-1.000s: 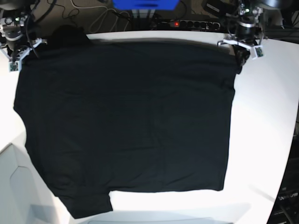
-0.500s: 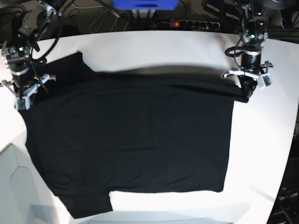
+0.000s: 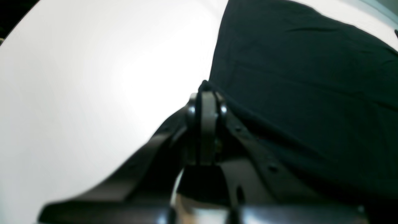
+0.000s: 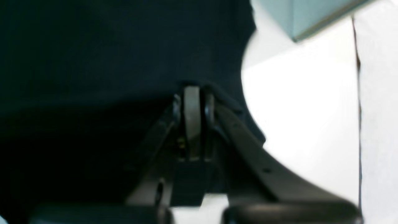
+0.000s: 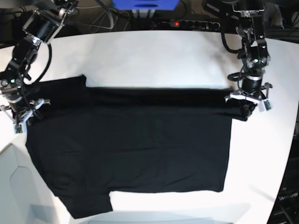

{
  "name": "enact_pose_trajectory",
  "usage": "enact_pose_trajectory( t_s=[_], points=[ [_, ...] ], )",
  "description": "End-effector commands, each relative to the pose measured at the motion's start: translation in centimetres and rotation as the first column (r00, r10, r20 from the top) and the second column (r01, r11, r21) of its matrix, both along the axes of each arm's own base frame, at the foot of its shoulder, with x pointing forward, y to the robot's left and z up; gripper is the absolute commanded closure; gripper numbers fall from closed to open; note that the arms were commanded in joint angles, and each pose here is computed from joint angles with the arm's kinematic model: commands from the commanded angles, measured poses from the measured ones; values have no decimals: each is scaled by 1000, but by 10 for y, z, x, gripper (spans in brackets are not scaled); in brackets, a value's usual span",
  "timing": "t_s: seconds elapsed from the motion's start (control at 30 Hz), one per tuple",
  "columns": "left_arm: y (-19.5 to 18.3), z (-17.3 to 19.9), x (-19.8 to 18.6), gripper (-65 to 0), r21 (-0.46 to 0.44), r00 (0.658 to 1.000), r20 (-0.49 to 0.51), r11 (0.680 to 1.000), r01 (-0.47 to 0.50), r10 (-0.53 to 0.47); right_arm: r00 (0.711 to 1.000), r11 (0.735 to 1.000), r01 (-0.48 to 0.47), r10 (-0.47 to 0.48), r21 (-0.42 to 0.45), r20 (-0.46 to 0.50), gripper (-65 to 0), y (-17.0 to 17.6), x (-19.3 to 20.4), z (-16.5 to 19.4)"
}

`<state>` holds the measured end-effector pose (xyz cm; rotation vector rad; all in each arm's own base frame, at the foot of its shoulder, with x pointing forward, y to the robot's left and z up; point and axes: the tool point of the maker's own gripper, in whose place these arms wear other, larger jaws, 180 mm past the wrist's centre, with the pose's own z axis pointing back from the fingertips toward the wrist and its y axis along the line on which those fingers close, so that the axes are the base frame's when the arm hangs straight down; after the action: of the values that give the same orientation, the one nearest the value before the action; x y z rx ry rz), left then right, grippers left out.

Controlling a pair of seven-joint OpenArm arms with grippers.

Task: Fold the T-shirt properly
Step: 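Lift the grasped edges and pull them toward the hem with both grippers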

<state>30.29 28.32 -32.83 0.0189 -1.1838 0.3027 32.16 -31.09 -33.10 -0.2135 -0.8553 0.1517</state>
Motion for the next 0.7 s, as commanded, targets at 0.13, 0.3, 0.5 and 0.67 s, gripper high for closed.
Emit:
enact_pose_trajectory(
  t_s=[0.13,0.3,0.5,0.67],
  points=[
    [5,16,13,0,18,999,53,1000,-3,2,998,1000,-8,8,-12,55,0,-17,24,20],
    [6,18,18,0,15,998,61,1000,-5,4,996,1000,-10,11,-9,86,0,-17,37,31],
    [10,7,18,0,8,999,35,1000,-16,16,994,1000,-13,12,7,110,0,-13,48,37],
    [13,5,24,0,-2,999,37,1000,-26,26,996,998,-6,1,57,84,0,-15,58,25]
  ],
)
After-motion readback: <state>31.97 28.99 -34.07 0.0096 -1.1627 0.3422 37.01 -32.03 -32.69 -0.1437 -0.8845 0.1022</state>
